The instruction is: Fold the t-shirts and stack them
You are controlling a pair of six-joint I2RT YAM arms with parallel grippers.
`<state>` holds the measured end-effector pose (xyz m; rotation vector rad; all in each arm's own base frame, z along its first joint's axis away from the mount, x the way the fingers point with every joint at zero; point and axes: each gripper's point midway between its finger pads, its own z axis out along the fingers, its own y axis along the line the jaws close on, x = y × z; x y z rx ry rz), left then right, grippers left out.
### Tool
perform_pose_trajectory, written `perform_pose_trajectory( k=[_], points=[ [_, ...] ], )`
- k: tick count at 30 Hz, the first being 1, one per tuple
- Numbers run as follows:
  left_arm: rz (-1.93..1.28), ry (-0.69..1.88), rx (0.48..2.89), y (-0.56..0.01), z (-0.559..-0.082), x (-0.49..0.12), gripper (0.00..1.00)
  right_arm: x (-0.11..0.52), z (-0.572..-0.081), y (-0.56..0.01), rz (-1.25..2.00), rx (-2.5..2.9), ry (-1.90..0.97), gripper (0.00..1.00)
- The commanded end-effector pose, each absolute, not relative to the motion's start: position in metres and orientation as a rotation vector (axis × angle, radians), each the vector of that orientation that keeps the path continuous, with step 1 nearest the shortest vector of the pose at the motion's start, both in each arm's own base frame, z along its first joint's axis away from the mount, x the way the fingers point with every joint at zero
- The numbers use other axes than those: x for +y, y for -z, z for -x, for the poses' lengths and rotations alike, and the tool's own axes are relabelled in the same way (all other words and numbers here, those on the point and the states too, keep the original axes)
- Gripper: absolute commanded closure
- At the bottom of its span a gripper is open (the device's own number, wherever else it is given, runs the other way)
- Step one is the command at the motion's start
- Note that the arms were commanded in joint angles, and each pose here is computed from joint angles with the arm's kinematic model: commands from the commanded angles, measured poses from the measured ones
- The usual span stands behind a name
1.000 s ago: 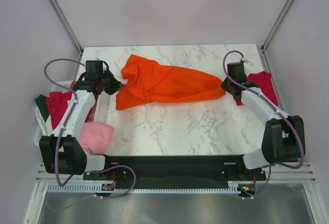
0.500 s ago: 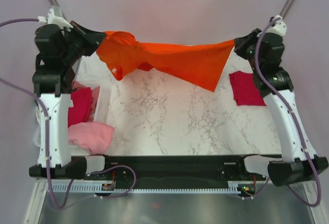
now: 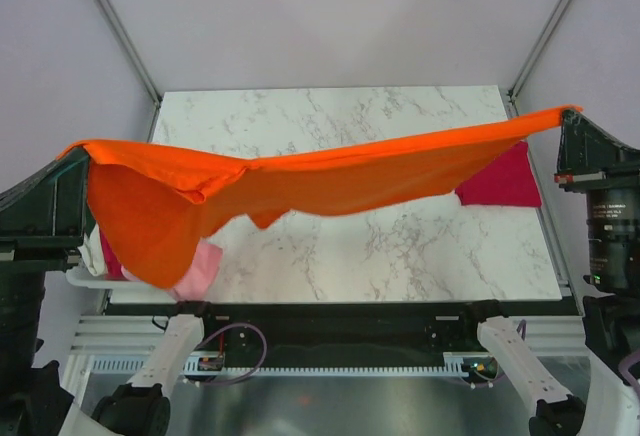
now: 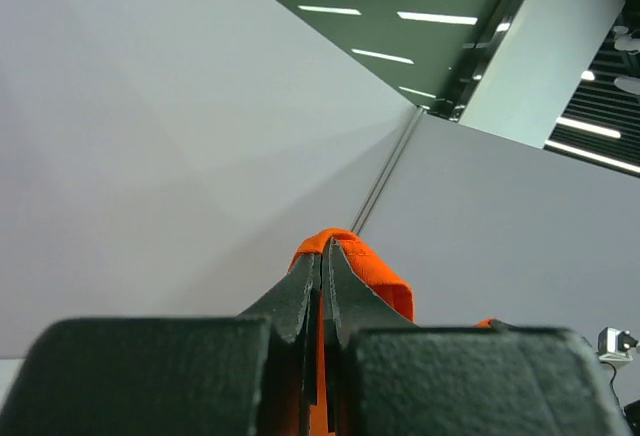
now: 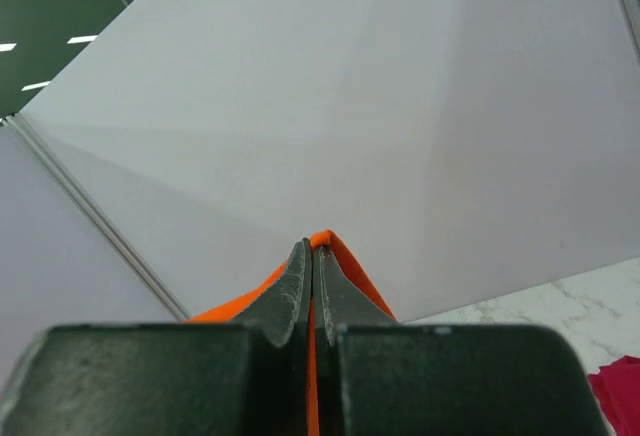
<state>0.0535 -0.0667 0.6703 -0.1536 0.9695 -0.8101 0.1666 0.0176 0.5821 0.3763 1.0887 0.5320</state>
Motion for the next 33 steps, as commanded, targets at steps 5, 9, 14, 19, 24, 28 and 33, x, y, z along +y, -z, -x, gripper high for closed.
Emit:
perform_pose_trajectory(
  k=[5,9,14,19,24,28,33],
  points=[
    [0.291,0.873,1.163,-0.635,-0.142,-0.07,0.98,0.007,-0.189,-0.552,-0.458,1.201,-0.448,1.0],
    [0.34,0.868,1.346,-0.591,-0.236,-0.075,0.98,0.003,-0.243,-0.511,-0.533,1.331,-0.357,1.0],
    [0.351,0.867,1.485,-0.551,-0.327,-0.082,0.98,0.02,-0.335,-0.463,-0.503,1.548,-0.276,1.0],
    [0.297,0.897,1.469,-0.567,-0.375,-0.089,0.98,0.025,-0.401,-0.456,-0.519,1.631,-0.296,1.0],
    [0.264,0.881,1.257,-0.621,-0.367,-0.08,0.98,0.018,-0.427,-0.503,-0.523,1.542,-0.381,1.0],
    [0.141,1.004,1.23,-0.662,-0.384,-0.101,0.98,0.006,-0.458,-0.501,-0.544,1.551,-0.423,1.0],
    [0.242,0.988,1.381,-0.592,-0.467,-0.088,0.98,0.024,-0.492,-0.448,-0.51,1.675,-0.52,1.0]
  ],
)
